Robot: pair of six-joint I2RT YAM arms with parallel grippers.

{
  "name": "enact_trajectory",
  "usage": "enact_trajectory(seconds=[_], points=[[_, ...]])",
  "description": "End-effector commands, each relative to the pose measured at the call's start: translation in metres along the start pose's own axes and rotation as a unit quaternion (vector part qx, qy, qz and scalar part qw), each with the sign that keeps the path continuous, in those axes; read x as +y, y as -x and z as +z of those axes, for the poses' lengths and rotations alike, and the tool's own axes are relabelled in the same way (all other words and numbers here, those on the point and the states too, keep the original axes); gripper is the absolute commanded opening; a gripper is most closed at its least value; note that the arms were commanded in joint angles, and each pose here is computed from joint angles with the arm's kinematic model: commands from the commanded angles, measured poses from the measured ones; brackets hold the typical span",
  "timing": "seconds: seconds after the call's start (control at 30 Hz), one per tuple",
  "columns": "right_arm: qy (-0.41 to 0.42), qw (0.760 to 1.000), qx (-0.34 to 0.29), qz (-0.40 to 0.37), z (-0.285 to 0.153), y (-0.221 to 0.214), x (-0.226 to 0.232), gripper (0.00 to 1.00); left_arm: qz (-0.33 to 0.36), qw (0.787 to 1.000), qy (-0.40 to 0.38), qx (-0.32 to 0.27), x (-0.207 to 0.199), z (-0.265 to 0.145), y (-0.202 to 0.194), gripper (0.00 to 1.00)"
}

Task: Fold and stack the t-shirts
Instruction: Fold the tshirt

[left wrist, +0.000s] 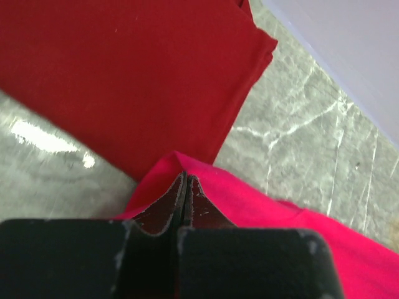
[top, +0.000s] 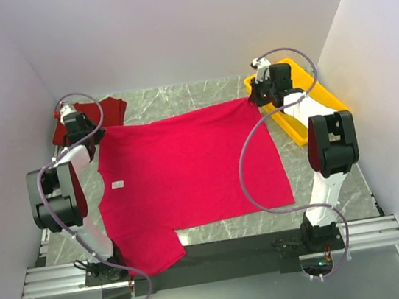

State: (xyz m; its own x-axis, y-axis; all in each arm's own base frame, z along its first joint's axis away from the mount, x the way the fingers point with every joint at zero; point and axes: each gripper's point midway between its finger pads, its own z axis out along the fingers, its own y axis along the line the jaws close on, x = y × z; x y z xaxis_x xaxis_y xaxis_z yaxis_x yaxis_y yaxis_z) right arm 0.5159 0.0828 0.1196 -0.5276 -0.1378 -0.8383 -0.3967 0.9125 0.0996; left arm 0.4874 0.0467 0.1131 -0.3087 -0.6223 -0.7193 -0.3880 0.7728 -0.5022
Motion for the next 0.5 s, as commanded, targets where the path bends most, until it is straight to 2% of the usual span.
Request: enact_trajectory(seconds=[0.0, 0.23, 0.47], points=[[-0.055, 0.998, -0.029, -0.012, 0.004, 0.034, -0.018, 0.0, 0.014, 0.999, -0.024, -0.031, -0.022, 0.009, 0.027, 0.0], [-0.08, 0.997, -0.017, -0.01, 0.031, 0.04, -0.031, 0.0, 0.03, 1.0, -0.005, -0.003, -0.016, 0.043, 0.021, 0.0], [-0.079, 0.996, -0.009, -0.036, 0.034, 0.042, -0.035, 0.0, 0.05, 0.999, -0.004, 0.001, -0.014, 0.047, 0.021, 0.0]])
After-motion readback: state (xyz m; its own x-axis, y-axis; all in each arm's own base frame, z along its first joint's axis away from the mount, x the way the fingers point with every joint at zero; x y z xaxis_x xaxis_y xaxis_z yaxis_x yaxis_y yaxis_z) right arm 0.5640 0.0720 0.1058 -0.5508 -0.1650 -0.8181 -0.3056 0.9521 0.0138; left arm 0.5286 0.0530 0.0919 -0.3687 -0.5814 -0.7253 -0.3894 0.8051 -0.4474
